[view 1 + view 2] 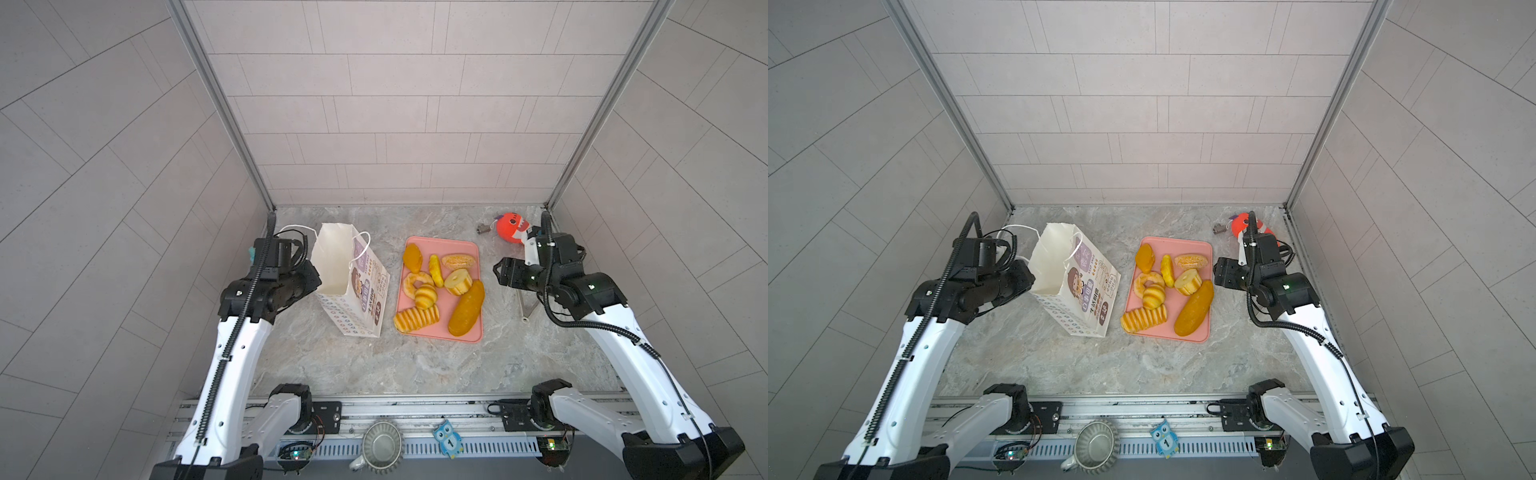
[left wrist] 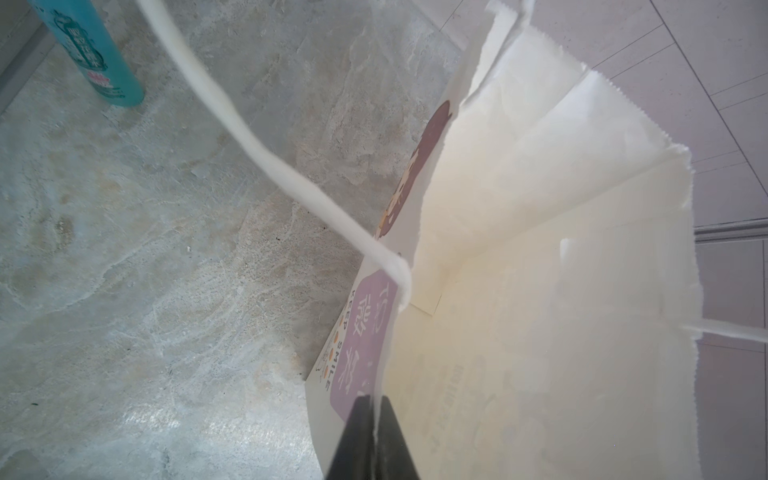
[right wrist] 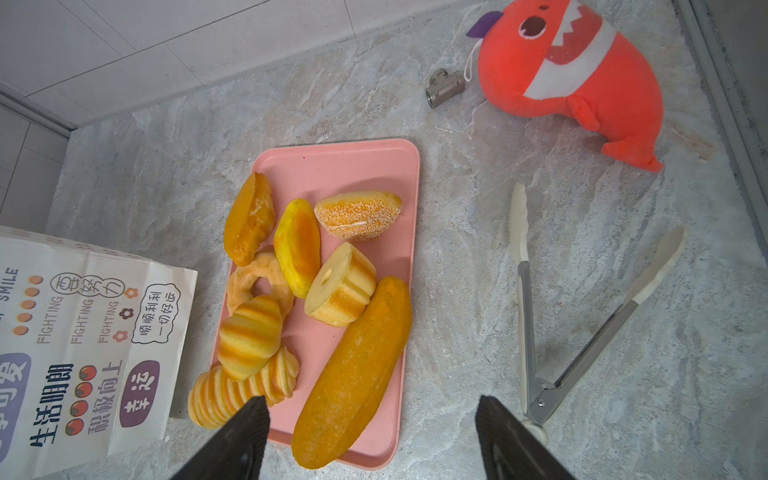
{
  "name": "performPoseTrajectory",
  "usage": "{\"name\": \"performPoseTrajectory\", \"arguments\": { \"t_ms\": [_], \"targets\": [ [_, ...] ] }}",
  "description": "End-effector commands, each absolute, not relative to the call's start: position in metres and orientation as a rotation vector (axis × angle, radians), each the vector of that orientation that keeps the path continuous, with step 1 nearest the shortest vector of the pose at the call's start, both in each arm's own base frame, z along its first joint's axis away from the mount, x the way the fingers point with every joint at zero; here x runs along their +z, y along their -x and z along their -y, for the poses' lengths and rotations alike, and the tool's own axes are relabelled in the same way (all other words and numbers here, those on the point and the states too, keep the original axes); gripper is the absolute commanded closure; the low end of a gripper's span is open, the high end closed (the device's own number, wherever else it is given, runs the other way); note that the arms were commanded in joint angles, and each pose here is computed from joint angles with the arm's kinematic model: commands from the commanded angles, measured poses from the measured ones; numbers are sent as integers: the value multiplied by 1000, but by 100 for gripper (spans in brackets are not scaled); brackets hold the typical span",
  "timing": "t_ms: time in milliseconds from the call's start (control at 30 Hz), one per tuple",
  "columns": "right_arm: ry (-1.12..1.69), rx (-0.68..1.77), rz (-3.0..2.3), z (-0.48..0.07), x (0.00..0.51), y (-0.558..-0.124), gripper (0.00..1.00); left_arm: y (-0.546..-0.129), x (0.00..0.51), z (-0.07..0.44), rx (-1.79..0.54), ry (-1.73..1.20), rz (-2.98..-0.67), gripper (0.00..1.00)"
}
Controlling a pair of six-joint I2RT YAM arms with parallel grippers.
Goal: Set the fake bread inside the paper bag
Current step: 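Grasp the bag edge with the left gripper and drag it nearer the tray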
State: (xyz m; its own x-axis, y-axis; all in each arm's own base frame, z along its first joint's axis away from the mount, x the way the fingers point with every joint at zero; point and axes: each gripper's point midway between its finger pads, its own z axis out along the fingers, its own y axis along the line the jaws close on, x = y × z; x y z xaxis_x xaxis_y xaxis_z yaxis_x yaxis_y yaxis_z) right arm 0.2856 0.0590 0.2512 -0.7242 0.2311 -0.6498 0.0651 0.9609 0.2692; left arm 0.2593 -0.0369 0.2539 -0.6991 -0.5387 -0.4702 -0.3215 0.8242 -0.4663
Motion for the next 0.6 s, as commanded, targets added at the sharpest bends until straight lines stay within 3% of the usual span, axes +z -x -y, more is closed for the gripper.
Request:
{"name": "performPoseTrajectory", "arguments": {
  "t_ms": [0, 100, 200, 567],
  "targets": [
    [-218, 262, -2376, -54, 252, -287, 20, -254, 254, 39, -498, 639, -2393, 64],
    [-221, 262, -2385, -55, 249, -290, 20, -253, 257, 41, -510, 619, -2389, 39],
    [-227, 255, -2393, -54, 246, -291, 20, -253, 262, 41, -507, 594, -2390, 23],
    [-321, 172, -2415, -36, 232, -298, 18, -255, 299, 47, -527, 453, -2316, 5]
  ]
}}
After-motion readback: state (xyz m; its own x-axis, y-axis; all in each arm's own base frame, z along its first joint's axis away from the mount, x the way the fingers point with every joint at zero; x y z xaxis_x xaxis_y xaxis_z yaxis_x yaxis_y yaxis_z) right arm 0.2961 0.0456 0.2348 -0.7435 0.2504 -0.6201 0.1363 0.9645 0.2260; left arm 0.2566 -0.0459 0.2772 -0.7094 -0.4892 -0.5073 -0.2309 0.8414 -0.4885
